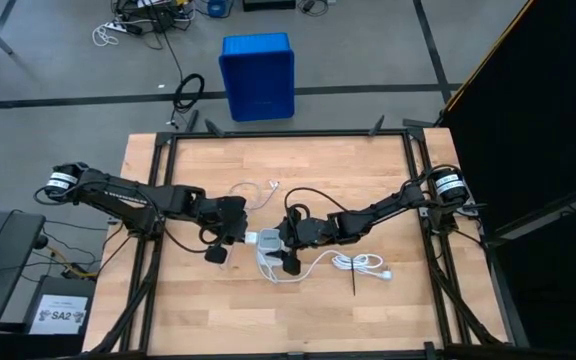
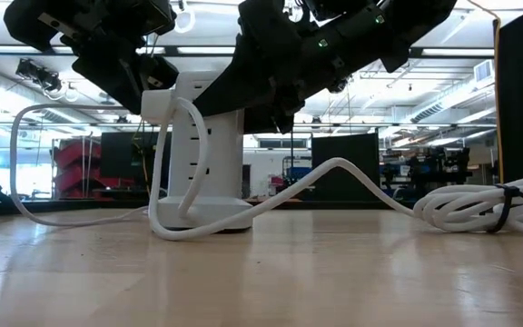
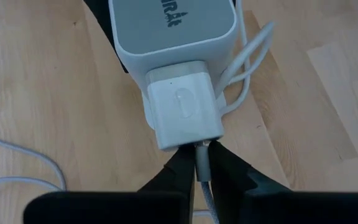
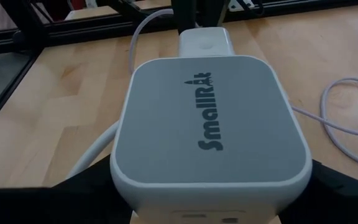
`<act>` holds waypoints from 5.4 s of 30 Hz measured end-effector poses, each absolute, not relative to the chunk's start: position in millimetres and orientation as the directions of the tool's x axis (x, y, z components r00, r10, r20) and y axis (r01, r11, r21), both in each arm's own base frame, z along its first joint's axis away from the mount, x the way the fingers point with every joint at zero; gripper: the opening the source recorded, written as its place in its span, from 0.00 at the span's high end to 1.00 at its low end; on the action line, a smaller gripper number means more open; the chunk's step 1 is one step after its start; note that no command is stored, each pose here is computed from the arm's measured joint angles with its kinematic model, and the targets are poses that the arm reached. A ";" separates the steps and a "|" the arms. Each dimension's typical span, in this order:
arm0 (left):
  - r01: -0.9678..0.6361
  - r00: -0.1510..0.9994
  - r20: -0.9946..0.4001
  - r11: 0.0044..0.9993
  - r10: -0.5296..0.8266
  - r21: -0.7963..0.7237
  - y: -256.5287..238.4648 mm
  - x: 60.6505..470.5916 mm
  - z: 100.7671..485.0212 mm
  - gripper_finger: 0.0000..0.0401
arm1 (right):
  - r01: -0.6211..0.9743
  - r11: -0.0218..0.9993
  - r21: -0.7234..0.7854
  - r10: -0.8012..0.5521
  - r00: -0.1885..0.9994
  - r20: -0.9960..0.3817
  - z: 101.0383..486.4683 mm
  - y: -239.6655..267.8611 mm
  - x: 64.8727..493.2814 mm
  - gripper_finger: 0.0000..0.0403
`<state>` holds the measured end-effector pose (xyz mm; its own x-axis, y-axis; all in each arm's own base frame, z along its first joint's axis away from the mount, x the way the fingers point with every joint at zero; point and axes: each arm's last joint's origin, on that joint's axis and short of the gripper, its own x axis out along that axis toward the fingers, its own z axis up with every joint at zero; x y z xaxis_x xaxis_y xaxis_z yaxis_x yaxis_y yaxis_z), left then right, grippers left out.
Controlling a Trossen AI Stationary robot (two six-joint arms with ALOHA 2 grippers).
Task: Insert USB
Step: Insert the white charger adapter into the white outlet extension, then remove the white charger adapter from the white outlet extension
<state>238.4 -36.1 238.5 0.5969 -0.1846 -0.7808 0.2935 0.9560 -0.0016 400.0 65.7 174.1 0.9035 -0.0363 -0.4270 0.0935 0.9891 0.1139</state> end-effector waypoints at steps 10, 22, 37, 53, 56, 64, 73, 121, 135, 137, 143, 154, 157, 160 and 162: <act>0.291 0.592 -0.786 0.957 -0.179 0.001 -36.4 237.8 238.0 0.69 | 0.105 0.987 0.123 -0.043 0.905 -0.423 174.4 65.2 400.2 0.35; 0.233 0.621 -0.774 0.972 -0.123 0.033 -34.3 233.8 244.1 0.44 | 0.136 0.983 0.126 -0.069 0.898 -0.434 173.7 64.0 399.6 0.35; -0.008 0.897 -0.435 0.986 0.081 0.168 -21.9 199.3 309.8 0.43 | 0.101 0.995 -0.016 -0.097 0.891 -0.444 178.5 57.1 399.6 0.35; -0.030 0.898 -0.429 0.986 0.098 0.163 -21.2 195.0 301.6 0.43 | 0.099 0.980 -0.175 -0.198 0.635 -0.747 232.2 34.8 393.5 0.35; -0.023 0.894 -0.437 0.985 0.095 0.168 -22.1 196.8 299.7 0.43 | 0.114 0.986 -0.124 -0.168 0.627 -0.761 231.4 23.8 394.0 0.35; -0.019 0.905 -0.415 0.984 0.093 0.179 -22.3 198.3 301.5 0.43 | 0.202 0.979 0.005 -0.118 0.596 -0.795 219.5 -2.8 390.0 0.35; -0.016 0.901 -0.423 0.983 0.094 0.182 -22.2 197.7 300.9 0.43 | 0.190 0.982 0.002 -0.121 0.635 -0.763 225.5 -1.4 394.4 0.07; -0.141 0.970 -0.176 0.979 0.166 0.149 -10.1 132.5 288.6 0.43 | 0.262 0.960 -0.100 -0.279 0.862 -0.423 262.3 18.8 283.3 0.36; -0.272 0.955 -0.095 0.957 0.282 0.105 4.3 165.5 216.6 0.43 | 0.265 0.964 -0.029 -0.264 0.936 -0.233 196.3 -15.8 251.9 0.36; -0.248 0.956 -0.130 0.962 0.262 0.111 8.4 174.5 208.8 0.43 | 0.260 0.965 -0.022 -0.258 0.936 -0.241 188.6 -19.9 257.1 0.36; -0.126 0.984 -0.118 0.989 0.134 0.073 22.2 200.5 195.0 0.43 | 0.147 0.989 0.021 -0.138 0.960 -0.245 171.9 -26.0 271.5 0.37; -0.029 0.982 -0.185 0.999 0.035 0.036 41.5 246.5 197.3 0.42 | 0.151 0.988 0.022 -0.140 0.956 -0.259 168.7 -27.6 273.8 0.33; 0.004 0.969 -0.249 0.999 0.007 0.044 42.4 255.9 199.2 0.41 | 0.153 0.988 0.028 -0.139 0.952 -0.273 167.4 -27.5 273.4 0.33; 0.015 0.951 -0.308 0.998 0.004 0.057 43.5 261.1 204.8 0.38 | 0.155 0.987 0.033 -0.139 0.948 -0.285 166.3 -27.5 273.0 0.32; 0.021 0.943 -0.333 0.998 0.002 0.067 44.1 264.1 209.5 0.35 | 0.155 0.987 0.033 -0.139 0.947 -0.291 165.8 -27.4 272.8 0.32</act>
<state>264.1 44.1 209.5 0.9428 0.0022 -0.3334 0.0212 0.9975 0.0667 272.8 -27.4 165.8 0.9467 -0.1388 -0.2908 0.1549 0.9874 0.0328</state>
